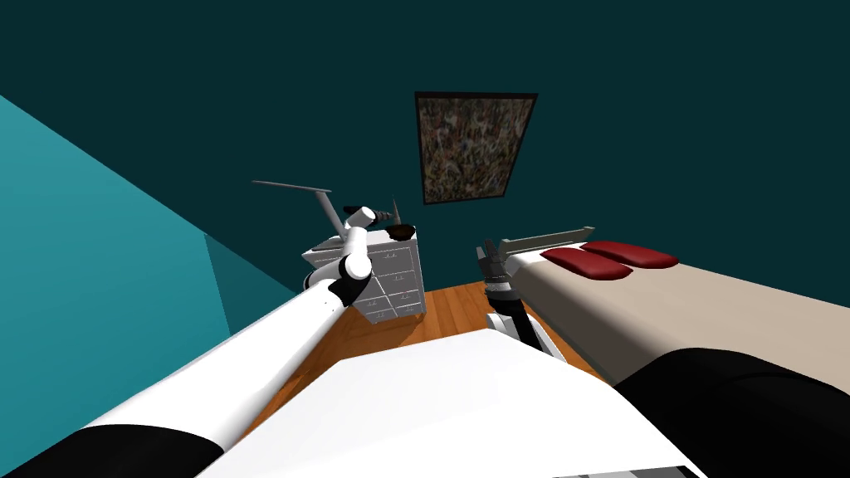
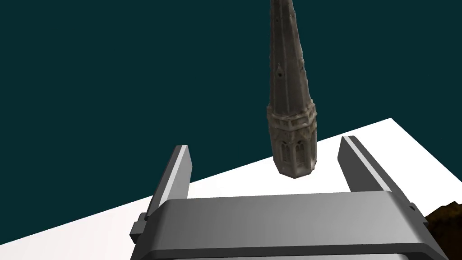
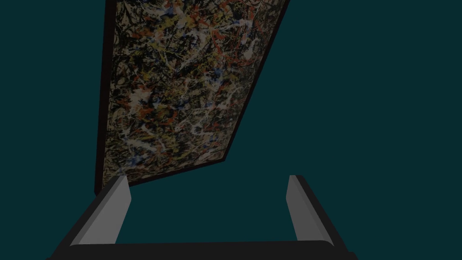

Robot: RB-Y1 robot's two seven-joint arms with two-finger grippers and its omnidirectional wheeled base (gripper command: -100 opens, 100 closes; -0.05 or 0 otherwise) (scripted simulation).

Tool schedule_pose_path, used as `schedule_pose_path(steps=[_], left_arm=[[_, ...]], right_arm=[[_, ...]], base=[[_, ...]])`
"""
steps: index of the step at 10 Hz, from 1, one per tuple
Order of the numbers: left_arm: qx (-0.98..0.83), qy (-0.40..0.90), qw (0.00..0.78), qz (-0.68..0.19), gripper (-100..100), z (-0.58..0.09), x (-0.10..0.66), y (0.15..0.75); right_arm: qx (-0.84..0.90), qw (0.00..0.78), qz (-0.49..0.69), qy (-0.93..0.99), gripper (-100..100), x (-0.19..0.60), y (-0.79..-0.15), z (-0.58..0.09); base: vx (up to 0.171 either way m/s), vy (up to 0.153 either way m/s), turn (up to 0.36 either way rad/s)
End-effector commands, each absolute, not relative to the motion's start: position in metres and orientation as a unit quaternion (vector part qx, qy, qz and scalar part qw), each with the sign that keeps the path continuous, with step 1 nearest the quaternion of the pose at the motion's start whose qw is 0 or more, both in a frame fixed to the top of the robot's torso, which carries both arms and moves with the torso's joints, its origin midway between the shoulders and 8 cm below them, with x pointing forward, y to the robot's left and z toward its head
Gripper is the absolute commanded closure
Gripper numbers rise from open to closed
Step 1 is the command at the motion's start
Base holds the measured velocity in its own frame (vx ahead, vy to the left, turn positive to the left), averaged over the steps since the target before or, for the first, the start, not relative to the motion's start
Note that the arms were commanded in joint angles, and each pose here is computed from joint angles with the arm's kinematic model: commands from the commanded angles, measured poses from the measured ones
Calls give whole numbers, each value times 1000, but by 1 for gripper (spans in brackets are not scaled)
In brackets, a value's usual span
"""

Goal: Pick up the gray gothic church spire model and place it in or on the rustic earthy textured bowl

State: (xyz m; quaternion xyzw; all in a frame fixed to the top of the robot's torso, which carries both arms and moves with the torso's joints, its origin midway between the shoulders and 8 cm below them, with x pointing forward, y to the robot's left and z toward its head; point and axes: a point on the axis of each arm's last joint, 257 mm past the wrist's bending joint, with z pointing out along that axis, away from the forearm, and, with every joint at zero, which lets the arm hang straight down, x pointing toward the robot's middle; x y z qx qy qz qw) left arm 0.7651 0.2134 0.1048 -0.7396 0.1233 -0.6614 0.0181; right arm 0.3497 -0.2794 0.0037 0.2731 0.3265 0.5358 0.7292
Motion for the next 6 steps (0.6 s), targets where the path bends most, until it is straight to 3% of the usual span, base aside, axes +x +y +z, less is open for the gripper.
schedule_pose_path(steps=[1, 4, 6], left_arm=[[-733, 99, 15, -673, -100, 113, 766, 231], [-721, 54, 10, -691, -100, 125, 765, 263], [-707, 11, 6, -707, -100, 136, 762, 297]], right_arm=[[273, 729, 536, 327, 0, 350, -279, 4], [273, 729, 536, 327, 0, 350, -279, 4], [273, 729, 536, 327, 0, 350, -279, 4]], base=[[-190, -69, 12], [-169, -43, 19], [-230, -95, 30]])
